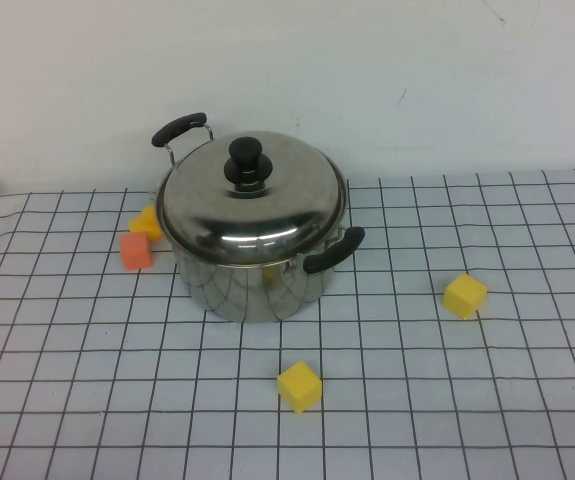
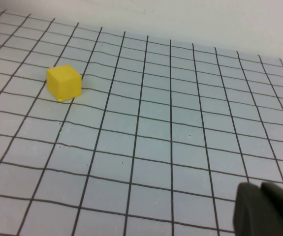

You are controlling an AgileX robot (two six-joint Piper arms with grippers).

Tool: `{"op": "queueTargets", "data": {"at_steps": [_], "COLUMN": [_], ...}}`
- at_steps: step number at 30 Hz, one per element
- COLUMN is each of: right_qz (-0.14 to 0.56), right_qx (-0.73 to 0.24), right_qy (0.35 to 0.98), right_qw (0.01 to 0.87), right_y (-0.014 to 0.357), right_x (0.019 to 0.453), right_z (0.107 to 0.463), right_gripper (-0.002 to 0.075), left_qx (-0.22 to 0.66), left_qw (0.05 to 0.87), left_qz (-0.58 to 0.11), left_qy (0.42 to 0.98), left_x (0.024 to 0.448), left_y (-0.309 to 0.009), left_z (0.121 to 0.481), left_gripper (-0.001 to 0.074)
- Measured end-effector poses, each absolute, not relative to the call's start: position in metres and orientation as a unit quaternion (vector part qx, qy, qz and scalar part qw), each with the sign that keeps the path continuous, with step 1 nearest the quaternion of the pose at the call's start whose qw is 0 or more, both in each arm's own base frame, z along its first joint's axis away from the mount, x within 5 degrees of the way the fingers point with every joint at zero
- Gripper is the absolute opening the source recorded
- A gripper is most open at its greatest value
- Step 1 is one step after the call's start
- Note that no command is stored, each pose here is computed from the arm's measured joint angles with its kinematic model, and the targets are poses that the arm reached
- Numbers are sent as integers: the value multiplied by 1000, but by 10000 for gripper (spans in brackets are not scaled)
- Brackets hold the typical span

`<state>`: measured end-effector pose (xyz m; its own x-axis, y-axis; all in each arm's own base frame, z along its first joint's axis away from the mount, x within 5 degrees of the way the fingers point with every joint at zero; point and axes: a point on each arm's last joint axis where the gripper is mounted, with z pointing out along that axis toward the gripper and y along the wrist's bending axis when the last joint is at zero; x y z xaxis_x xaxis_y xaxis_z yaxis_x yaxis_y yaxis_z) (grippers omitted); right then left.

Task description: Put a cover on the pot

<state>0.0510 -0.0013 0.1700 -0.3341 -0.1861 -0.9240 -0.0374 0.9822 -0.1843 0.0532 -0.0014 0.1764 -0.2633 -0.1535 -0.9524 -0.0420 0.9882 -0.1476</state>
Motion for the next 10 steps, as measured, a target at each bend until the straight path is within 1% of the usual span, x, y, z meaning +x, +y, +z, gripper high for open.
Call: {"op": "queueTargets", "data": {"at_steps": [10], "right_qz": [-65], "right_qx": [-69], "right_qy": [814], "right_qw": [573], "right_y": [-1], "right_x": [51], "right_z": [170], "right_gripper": [9], "left_qx": [-49], "left_qw": [603], "left_qz": [-57], "left_qy": [794], "left_x": [53], "left_y": [-3], "left_z": [176], "left_gripper": [-1]}}
